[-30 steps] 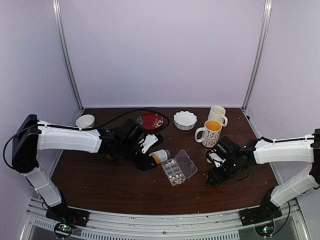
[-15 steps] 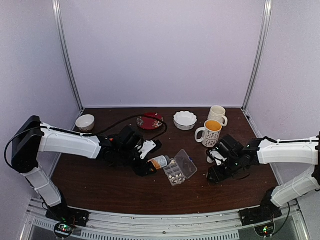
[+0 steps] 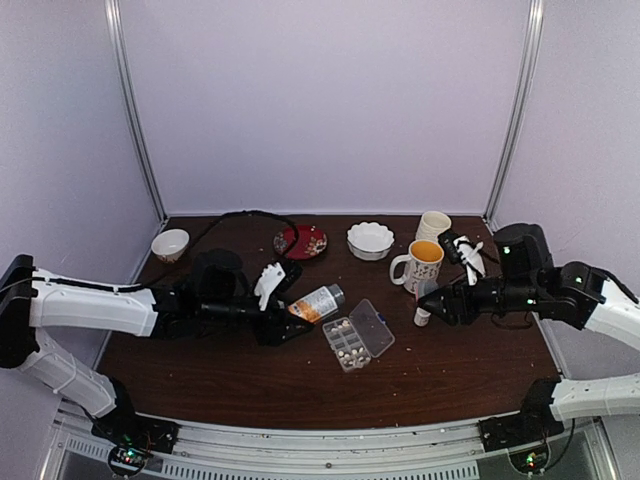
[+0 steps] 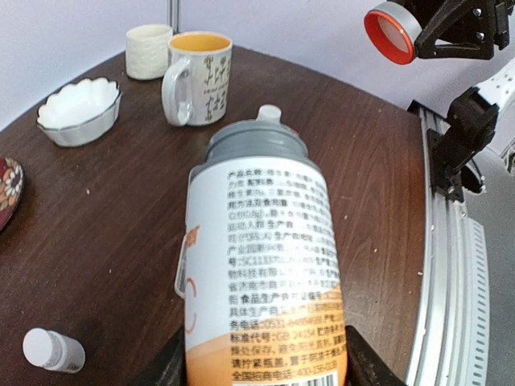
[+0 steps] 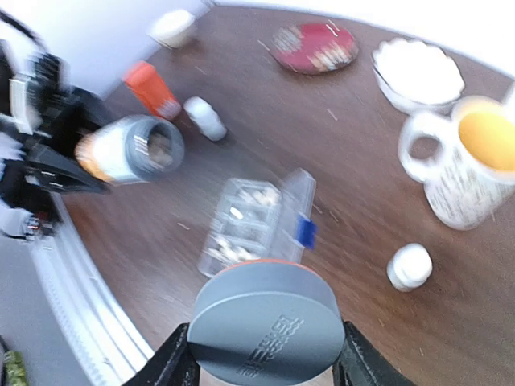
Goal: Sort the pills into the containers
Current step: Pour the pill into the compartment of the pill container, then close the lid of the pill bottle on the pill bottle.
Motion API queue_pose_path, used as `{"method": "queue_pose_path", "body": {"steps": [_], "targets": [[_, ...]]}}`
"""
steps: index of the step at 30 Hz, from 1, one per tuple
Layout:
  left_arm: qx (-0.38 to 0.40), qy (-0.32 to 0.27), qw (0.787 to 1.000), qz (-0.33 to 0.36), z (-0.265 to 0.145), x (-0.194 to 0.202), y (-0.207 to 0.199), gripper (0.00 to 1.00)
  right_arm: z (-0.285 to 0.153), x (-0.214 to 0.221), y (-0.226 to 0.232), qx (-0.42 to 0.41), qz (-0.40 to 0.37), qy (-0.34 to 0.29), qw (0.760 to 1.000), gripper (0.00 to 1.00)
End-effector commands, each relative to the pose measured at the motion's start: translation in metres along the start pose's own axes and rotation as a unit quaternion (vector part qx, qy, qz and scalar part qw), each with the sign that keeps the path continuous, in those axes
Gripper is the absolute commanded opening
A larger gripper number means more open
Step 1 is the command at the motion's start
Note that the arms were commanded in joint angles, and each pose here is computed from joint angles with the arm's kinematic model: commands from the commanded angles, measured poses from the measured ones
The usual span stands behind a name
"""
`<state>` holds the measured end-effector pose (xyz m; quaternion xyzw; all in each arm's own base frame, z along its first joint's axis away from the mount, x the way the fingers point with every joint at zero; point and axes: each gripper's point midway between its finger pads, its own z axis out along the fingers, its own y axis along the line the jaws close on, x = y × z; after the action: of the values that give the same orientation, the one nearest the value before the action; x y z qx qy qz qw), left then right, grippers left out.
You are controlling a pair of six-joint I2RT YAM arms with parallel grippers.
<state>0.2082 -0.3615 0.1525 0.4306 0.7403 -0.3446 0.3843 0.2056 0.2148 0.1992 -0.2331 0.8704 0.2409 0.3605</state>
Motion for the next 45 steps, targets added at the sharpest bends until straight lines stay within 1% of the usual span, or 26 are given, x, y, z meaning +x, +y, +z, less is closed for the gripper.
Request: {"method": "queue_pose_path", "body": {"steps": [1,4,7,13,15,18,19,21,22,23,24,25,28,29,30,33,37,40,42,45], "targets": [[0.055,-0.145,0.987,0.041,-0.026,-0.065,-0.026,0.00,-0.041,-0.054,0.059,-0.144,-0.070,-0.099,0.982,0.00],[0.085,-0.200,0.974,0.069,-0.047,-0.089,-0.042,0.00,-0.061,-0.077,0.088,-0.210,-0.099,-0.137,0.963,0.00],[0.106,-0.255,0.955,0.106,-0.071,-0.111,-0.058,0.00,-0.080,-0.101,0.107,-0.243,-0.128,-0.159,0.948,0.00],[0.118,-0.377,0.902,0.176,-0.124,-0.157,-0.082,0.00,-0.109,-0.143,0.139,-0.289,-0.174,-0.174,0.925,0.00],[0.120,-0.414,0.881,0.195,-0.143,-0.171,-0.089,0.00,-0.119,-0.153,0.149,-0.305,-0.183,-0.180,0.917,0.00],[0.123,-0.475,0.843,0.221,-0.178,-0.188,-0.102,0.00,-0.130,-0.162,0.162,-0.322,-0.195,-0.191,0.907,0.00],[0.123,-0.489,0.834,0.223,-0.188,-0.193,-0.105,0.00,-0.131,-0.165,0.164,-0.321,-0.196,-0.192,0.906,0.00],[0.130,-0.498,0.826,0.229,-0.197,-0.199,-0.110,0.00,-0.133,-0.166,0.167,-0.323,-0.201,-0.191,0.905,0.00],[0.136,-0.496,0.825,0.233,-0.198,-0.200,-0.112,0.00,-0.132,-0.165,0.169,-0.325,-0.203,-0.188,0.904,0.00],[0.145,-0.487,0.829,0.233,-0.193,-0.199,-0.113,0.00,-0.132,-0.164,0.171,-0.327,-0.206,-0.184,0.904,0.00],[0.156,-0.469,0.838,0.232,-0.184,-0.198,-0.114,0.00,-0.132,-0.162,0.173,-0.330,-0.210,-0.179,0.903,0.00],[0.168,-0.437,0.854,0.227,-0.170,-0.193,-0.114,0.00,-0.131,-0.160,0.175,-0.332,-0.215,-0.173,0.902,0.00],[0.179,-0.363,0.892,0.203,-0.136,-0.186,-0.107,0.00,-0.126,-0.148,0.182,-0.336,-0.238,-0.145,0.899,0.00],[0.176,-0.345,0.901,0.194,-0.128,-0.183,-0.103,0.00,-0.122,-0.144,0.184,-0.337,-0.246,-0.133,0.899,0.00],[0.176,-0.335,0.906,0.190,-0.123,-0.181,-0.102,0.00,-0.119,-0.142,0.185,-0.333,-0.252,-0.125,0.900,0.00],[0.179,-0.315,0.914,0.181,-0.114,-0.175,-0.100,0.00,-0.106,-0.139,0.187,-0.314,-0.265,-0.106,0.905,0.00],[0.186,-0.282,0.924,0.178,-0.104,-0.168,-0.099,0.00,-0.097,-0.138,0.192,-0.310,-0.276,-0.097,0.905,0.00],[0.195,-0.268,0.927,0.178,-0.101,-0.161,-0.101,0.00,-0.088,-0.137,0.194,-0.307,-0.282,-0.087,0.905,0.00],[0.202,-0.259,0.928,0.176,-0.098,-0.157,-0.101,0.00,-0.080,-0.133,0.191,-0.294,-0.287,-0.069,0.909,0.00],[0.219,-0.234,0.931,0.174,-0.093,-0.150,-0.104,0.00,-0.070,-0.129,0.192,-0.284,-0.302,-0.046,0.909,0.00]]}}
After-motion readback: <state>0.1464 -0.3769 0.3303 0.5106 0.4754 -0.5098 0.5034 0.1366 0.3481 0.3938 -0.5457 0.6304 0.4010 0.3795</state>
